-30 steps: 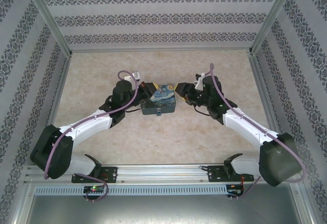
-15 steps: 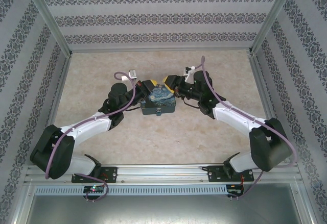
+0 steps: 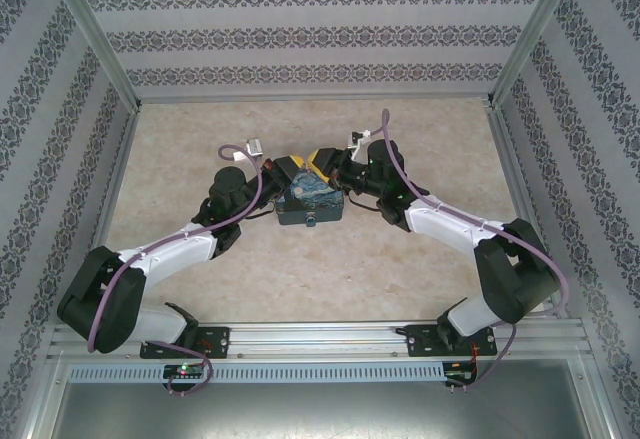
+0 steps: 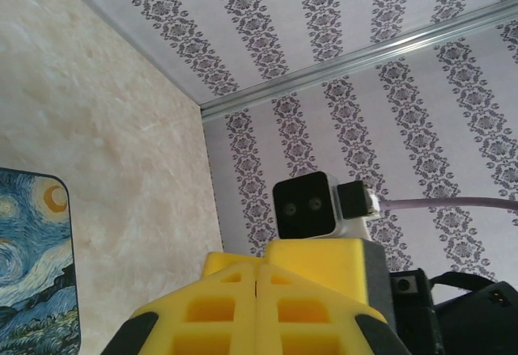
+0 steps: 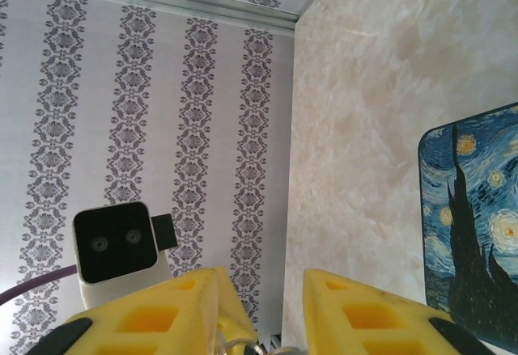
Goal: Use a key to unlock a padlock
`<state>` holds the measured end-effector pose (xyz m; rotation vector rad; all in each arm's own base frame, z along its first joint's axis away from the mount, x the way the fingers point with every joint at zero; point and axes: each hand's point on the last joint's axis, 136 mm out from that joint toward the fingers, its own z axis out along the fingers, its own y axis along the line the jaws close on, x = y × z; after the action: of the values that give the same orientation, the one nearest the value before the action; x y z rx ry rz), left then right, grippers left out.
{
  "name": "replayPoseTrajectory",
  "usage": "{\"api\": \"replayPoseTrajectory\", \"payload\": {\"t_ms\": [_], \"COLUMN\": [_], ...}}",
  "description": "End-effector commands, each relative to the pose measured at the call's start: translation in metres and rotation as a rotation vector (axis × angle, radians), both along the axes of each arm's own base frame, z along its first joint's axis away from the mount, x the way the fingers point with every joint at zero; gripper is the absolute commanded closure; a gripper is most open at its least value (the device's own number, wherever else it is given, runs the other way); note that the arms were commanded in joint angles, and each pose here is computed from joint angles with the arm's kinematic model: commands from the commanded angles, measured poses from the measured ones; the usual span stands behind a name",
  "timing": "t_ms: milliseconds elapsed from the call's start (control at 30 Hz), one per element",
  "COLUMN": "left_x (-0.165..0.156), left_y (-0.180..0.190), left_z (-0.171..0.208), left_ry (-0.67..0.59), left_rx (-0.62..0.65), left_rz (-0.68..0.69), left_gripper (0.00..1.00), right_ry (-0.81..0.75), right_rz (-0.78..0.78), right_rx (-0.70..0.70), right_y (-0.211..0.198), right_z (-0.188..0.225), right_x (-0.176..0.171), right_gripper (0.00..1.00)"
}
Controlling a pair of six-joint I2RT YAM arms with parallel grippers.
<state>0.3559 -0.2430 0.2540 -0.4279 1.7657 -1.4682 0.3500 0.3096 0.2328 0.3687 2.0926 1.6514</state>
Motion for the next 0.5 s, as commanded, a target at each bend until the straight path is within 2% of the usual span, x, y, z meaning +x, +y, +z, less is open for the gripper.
{"api": "replayPoseTrajectory", "payload": {"t_ms": [0, 467], "left_x": [-0.0011, 0.0001], "left_y": [0.0078, 0.0093], "left_z": [0.0247, 0.0216], "left_ry": [-0.074, -0.064], "left_rx": [-0.05, -0.044], "left_rz": [0.025, 0.036], "left_gripper": [1.0, 1.0], "right_ry": [-0.061, -0.065], "right_rz": [-0.001, 0.033], "right_rx": [0.056, 0.074], "right_y": [0.0082, 0.0144], "right_z": [0.025, 0.024], "right_x": [0.0045, -0.0039], "right_gripper": [0.68, 0.72]}}
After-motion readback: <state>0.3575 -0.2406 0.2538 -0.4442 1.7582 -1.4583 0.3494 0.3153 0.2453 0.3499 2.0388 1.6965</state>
